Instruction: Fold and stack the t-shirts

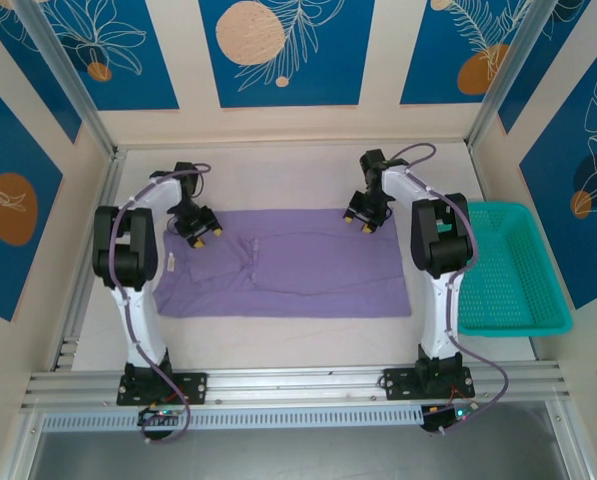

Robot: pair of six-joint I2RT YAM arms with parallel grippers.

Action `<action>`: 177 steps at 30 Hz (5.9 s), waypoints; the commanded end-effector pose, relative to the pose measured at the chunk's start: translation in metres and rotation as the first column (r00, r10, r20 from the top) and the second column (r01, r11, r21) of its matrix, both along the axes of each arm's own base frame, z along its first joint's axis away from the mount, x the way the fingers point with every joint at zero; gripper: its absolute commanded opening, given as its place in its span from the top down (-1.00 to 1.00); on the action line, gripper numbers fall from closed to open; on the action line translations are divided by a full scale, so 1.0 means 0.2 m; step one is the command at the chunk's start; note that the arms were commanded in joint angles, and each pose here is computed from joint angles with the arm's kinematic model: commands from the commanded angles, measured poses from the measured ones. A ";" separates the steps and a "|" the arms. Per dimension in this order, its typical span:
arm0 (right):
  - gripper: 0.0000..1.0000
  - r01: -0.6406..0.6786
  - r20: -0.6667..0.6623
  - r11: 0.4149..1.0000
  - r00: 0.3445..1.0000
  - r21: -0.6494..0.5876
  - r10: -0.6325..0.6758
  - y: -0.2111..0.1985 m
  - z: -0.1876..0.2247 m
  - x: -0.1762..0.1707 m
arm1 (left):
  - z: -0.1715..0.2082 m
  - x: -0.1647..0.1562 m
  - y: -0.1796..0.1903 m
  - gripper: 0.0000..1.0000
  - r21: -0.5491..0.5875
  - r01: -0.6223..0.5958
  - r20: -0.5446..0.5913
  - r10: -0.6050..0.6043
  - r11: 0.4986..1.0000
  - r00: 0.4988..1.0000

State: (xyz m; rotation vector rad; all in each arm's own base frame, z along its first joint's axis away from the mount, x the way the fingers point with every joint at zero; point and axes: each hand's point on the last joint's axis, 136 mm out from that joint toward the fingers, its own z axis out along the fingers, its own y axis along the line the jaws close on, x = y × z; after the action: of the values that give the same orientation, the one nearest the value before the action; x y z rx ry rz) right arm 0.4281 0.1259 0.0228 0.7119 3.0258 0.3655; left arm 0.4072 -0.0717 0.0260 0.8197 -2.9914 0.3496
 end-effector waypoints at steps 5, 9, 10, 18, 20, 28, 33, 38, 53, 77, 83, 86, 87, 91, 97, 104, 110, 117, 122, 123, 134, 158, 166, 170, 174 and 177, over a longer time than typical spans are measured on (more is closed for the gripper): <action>0.08 0.027 -0.158 1.000 0.987 0.011 -0.025 0.00 -0.06 -0.19 | -0.09 0.27 0.06 0.04 0.097 0.034 -0.028 -0.031 0.995 0.999; 0.10 0.070 -0.211 0.996 0.976 0.057 -0.057 0.06 -0.05 -0.32 | -0.11 0.48 -0.02 0.04 0.039 0.045 0.034 -0.046 0.998 0.998; 0.10 0.077 -0.231 0.995 0.971 0.061 -0.061 0.07 -0.05 -0.36 | -0.11 0.54 -0.06 0.04 0.011 0.048 0.060 -0.049 0.999 0.997; 0.10 0.066 -0.346 0.996 0.937 0.060 -0.041 0.23 -0.01 -0.74 | -0.06 0.92 -0.62 -0.03 -0.274 0.159 0.332 -0.062 0.949 0.941; 0.10 0.069 -0.366 0.995 0.930 0.068 -0.039 0.27 -0.01 -0.82 | -0.03 0.97 -0.74 -0.07 -0.320 0.178 0.386 -0.044 0.931 0.922; 0.01 0.003 -0.322 1.000 0.947 0.010 0.000 0.24 0.09 -0.90 | 0.25 1.11 -0.93 -0.50 -0.366 0.230 0.544 0.006 0.902 0.839; -0.15 -0.089 -0.165 0.995 0.982 0.043 0.095 0.26 0.24 -0.79 | 0.59 1.03 -0.66 -0.79 -0.160 0.209 0.587 -0.077 0.965 0.806; -0.18 -0.347 0.066 0.931 0.938 0.115 0.341 0.43 0.39 -0.76 | 0.66 0.83 -0.25 -0.72 -0.024 0.037 0.497 -0.020 0.999 0.867; 0.16 -0.735 0.082 0.606 0.654 0.304 0.752 1.05 0.27 -1.19 | 0.12 0.59 -0.08 0.38 0.075 0.071 0.206 -0.085 0.995 0.975; 0.23 -0.331 -0.214 0.919 0.902 0.214 0.374 1.51 -0.12 -1.08 | -0.18 1.10 -0.55 0.21 -0.214 0.106 0.419 -0.007 0.971 0.908; -0.07 -0.397 -0.087 0.885 0.900 0.245 0.428 1.61 0.07 -0.96 | 0.07 1.19 -0.50 -0.20 -0.297 0.088 0.484 0.070 0.951 0.872; -0.24 -0.541 0.105 0.796 0.839 0.272 0.534 1.63 0.36 -0.92 | 0.34 1.17 -0.46 -0.59 -0.351 0.105 0.509 0.096 0.930 0.855; -0.26 -0.588 0.175 0.762 0.808 0.270 0.562 1.62 0.48 -0.91 | 0.44 1.15 -0.44 -0.72 -0.357 0.109 0.516 0.099 0.928 0.851; -0.29 -0.652 0.321 0.729 0.750 0.208 0.578 1.40 0.81 -0.89 | 0.80 1.00 -0.42 -0.93 -0.330 0.155 0.557 0.059 0.931 0.828; -0.27 -0.460 0.196 0.859 0.885 0.227 0.422 0.74 0.70 -1.00 | 0.89 0.58 -0.35 -0.91 -0.202 0.143 0.515 -0.019 0.969 0.857; -0.21 -0.296 -0.005 0.907 0.950 0.300 0.312 0.36 0.37 -1.34 | 0.51 -0.26 -0.31 -0.34 -0.182 0.227 0.302 -0.166 0.957 0.939; -0.04 -0.255 -0.170 0.939 0.939 0.233 0.297 0.24 0.15 -1.47 | 0.24 -0.94 -0.33 0.11 -0.284 0.270 0.094 -0.254 0.920 0.963; -0.04 -0.201 -0.200 0.960 0.950 0.197 0.240 0.17 0.06 -1.49 | 0.11 -1.30 -0.34 0.09 -0.390 0.175 -0.073 -0.220 0.904 0.973; -0.05 -0.187 -0.219 0.960 0.948 0.208 0.232 0.16 0.02 -1.48 | 0.07 -1.38 -0.34 0.04 -0.341 0.188 -0.134 -0.245 0.921 0.960; -0.05 -0.182 -0.226 0.960 0.947 0.214 0.230 0.16 0.01 -1.48 | 0.06 -1.39 -0.34 0.02 -0.328 0.190 -0.148 -0.249 0.925 0.957; 0.24 -0.193 -0.210 0.937 0.943 0.290 0.259 0.23 0.00 -1.46 | -0.04 -1.49 -0.35 0.11 -0.272 0.231 -0.269 -0.305 0.934 0.914; 1.00 -0.114 -0.092 0.891 0.981 0.440 0.171 0.29 0.41 -1.19 | 0.42 -0.99 -0.54 1.00 -0.382 0.345 0.003 -0.372 0.857 0.928; 1.00 -0.017 -0.040 0.908 0.999 0.419 0.037 0.30 0.58 -0.57 | 0.59 -0.42 -0.51 1.00 -0.448 0.208 0.118 -0.173 0.870 0.978; 1.00 0.060 -0.079 0.904 0.996 0.424 -0.029 0.30 0.52 -0.28 | 0.55 -0.19 -0.44 1.00 -0.451 0.144 0.102 -0.109 0.881 0.989; 1.00 0.060 -0.088 0.910 0.996 0.409 -0.026 0.32 0.44 -0.05 | 0.46 -0.02 -0.37 1.00 -0.446 0.107 0.093 -0.073 0.889 0.993; 1.00 0.069 -0.110 0.918 0.994 0.390 -0.028 0.32 0.37 0.08 | 0.40 0.09 -0.33 1.00 -0.444 0.081 0.086 -0.047 0.893 0.995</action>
State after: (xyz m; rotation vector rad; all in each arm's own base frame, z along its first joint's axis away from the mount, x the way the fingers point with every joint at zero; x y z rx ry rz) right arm 0.4388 0.1913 0.0952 0.8002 3.0018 1.0116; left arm 0.4082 -0.1435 0.1060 0.6256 -2.8246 1.0084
